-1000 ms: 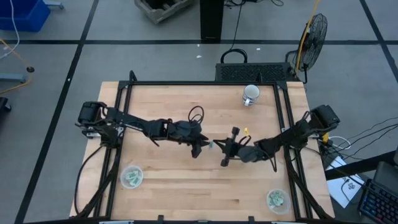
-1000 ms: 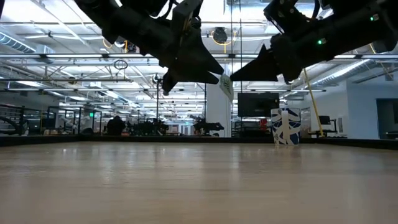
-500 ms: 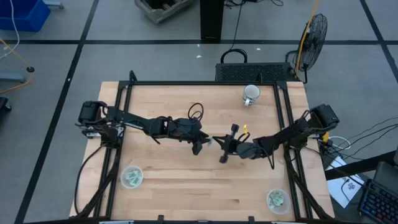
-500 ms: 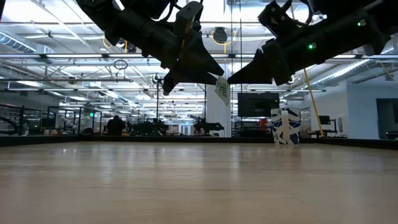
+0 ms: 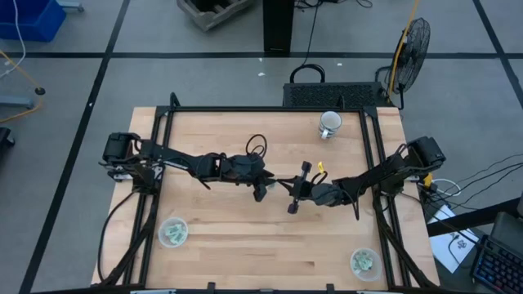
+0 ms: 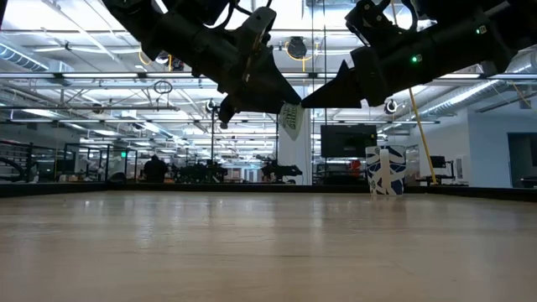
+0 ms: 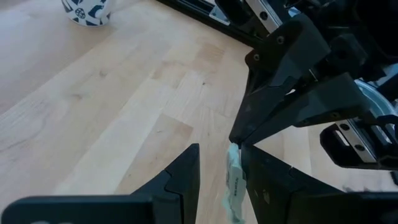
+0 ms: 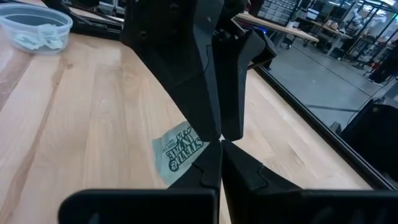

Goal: Pick and place Stevia / Truvia into bins
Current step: Put the stevia packet into the top transparent container

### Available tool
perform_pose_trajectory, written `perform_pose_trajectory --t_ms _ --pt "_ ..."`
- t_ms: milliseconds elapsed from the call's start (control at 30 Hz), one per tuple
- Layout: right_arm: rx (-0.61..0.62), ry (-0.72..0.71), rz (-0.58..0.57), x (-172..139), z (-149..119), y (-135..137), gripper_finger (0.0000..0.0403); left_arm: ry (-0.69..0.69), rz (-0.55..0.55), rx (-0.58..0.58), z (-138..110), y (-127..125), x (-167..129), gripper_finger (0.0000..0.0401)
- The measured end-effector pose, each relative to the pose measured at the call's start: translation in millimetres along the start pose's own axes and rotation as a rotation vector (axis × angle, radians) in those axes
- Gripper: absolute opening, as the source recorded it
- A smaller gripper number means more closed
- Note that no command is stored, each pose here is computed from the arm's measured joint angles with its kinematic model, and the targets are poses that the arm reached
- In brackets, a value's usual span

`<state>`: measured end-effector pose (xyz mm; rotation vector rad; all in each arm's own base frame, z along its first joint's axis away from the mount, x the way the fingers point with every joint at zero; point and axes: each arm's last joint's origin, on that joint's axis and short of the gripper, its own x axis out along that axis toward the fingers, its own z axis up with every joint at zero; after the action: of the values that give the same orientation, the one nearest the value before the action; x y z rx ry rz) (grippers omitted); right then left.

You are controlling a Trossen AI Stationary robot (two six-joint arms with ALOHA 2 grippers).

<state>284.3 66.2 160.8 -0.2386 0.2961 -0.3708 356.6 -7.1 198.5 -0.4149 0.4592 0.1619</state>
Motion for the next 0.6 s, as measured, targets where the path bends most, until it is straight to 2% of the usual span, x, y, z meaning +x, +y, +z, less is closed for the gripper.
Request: perform_pose_trajectory --t_ms 200,467,600 --pt "-0.001 0.002 0.0 0.0 -0.2 0.0 0.0 0.001 0.0 0.004 -0.1 0.0 0.0 0.0107" --pt "-0.002 0.002 -0.002 0.4 -0.1 -0.4 0.0 0.007 0.001 0.022 -0.7 0.3 0.0 0.001" --pt "-0.027 0.002 -0.001 0.4 0.0 -0.4 0.0 0.008 0.001 0.03 -0.8 0.2 0.0 0.0009"
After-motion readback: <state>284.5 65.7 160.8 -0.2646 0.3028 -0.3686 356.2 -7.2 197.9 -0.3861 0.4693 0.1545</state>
